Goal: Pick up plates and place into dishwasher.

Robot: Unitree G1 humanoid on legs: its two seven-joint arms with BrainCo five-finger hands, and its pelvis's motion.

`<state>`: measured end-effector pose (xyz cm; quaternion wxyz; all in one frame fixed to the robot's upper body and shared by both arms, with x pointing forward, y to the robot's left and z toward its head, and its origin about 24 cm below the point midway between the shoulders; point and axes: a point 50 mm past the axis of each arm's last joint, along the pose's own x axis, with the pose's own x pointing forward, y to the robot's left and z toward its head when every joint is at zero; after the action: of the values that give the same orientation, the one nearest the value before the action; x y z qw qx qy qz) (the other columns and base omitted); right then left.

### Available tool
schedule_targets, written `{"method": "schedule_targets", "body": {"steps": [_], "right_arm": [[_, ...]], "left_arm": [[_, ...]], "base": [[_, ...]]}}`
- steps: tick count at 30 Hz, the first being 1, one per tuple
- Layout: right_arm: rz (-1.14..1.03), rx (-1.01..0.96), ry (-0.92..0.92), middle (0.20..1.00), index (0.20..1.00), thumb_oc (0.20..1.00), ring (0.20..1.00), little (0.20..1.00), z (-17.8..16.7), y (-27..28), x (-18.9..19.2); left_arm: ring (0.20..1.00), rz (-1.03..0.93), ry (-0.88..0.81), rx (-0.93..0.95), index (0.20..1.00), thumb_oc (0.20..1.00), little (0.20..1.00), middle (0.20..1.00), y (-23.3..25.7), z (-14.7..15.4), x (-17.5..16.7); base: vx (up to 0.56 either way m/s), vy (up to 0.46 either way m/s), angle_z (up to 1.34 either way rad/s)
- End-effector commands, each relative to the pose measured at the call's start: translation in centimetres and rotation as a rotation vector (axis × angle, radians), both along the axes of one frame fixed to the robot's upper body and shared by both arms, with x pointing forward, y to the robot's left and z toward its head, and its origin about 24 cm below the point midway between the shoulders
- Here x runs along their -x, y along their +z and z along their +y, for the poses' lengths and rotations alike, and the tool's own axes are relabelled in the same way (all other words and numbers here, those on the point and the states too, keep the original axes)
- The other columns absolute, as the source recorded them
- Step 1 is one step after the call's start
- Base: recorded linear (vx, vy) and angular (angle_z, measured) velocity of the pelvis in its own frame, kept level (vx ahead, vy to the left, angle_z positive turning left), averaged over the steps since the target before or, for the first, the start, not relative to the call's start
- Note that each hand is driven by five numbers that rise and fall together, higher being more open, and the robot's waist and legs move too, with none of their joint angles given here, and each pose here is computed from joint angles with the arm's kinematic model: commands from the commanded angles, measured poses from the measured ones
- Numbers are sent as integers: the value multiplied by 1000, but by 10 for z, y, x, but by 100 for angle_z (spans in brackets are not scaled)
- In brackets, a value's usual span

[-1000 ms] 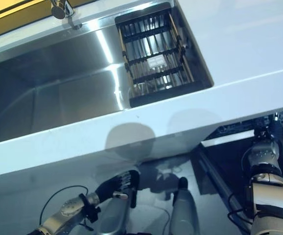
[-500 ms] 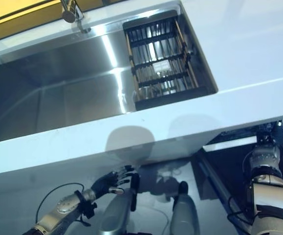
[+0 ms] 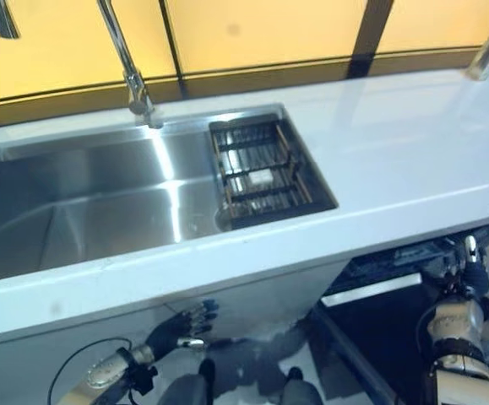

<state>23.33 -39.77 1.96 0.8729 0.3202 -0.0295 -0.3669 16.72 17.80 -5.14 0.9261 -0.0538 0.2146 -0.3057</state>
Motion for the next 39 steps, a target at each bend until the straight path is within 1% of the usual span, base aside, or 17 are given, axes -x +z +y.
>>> {"method": "schedule_targets", "body": {"steps": [1, 4, 10, 13, 18, 22, 24, 29, 34, 37, 39], "right_arm": [[-53, 94, 48, 1000, 1000, 1000, 1000, 1000, 0, 20, -7], [-34, 76, 43, 1000, 1000, 1000, 1000, 1000, 3, 13, -4], [-9, 124, -2, 1000, 1000, 1000, 1000, 1000, 2, 18, -3], [59, 236, -29, 1000, 1000, 1000, 1000, 1000, 0, 25, -1], [108, 339, 7, 1000, 1000, 1000, 1000, 1000, 3, 34, -2], [147, 433, 94, 1000, 1000, 1000, 1000, 1000, 17, 34, -8], [147, 417, 88, 1000, 1000, 1000, 1000, 1000, 17, 32, -3], [191, 363, 42, 1000, 1000, 1000, 1000, 1000, 15, 11, 17], [205, 298, 18, 1000, 1000, 1000, 1000, 1000, 12, 1, 20], [202, 144, -11, 1000, 1000, 1000, 1000, 1000, 11, -17, 27], [182, 60, -78, 1000, 1000, 1000, 1000, 1000, 11, -26, 31]], "left_arm": [[1000, -65, 32, 32, 1000, 1000, 1000, 1000, 4, -3, 5], [1000, -71, 46, 28, 1000, 1000, 1000, 1000, 4, -1, 3], [1000, -90, 47, 36, 1000, 1000, 1000, 1000, 7, 1, -4], [1000, -87, 51, 34, 1000, 1000, 1000, 1000, 9, 2, -9], [1000, -77, 66, 15, 1000, 1000, 1000, 1000, 8, 5, -9], [1000, -73, 174, 20, 1000, 1000, 1000, 1000, 9, 13, -12], [1000, -71, 181, 12, 1000, 1000, 1000, 1000, 6, 15, -11], [1000, -64, 165, -2, 1000, 1000, 1000, 1000, 1, 21, -10], [1000, -108, 106, -50, 1000, 1000, 1000, 1000, 5, 22, -15], [1000, -128, 102, -41, 1000, 1000, 1000, 1000, 10, 21, -19], [1000, -138, 80, -18, 1000, 1000, 1000, 1000, 14, 20, -20]], "base": [[-62, 57, -12], [-101, 51, -15], [-109, 73, -12], [-111, 71, -8], [-119, 59, -21], [-208, 27, -97], [-137, -42, -116], [-9, -141, -23], [25, -281, -34], [42, -242, -2], [60, -183, 8]]}}
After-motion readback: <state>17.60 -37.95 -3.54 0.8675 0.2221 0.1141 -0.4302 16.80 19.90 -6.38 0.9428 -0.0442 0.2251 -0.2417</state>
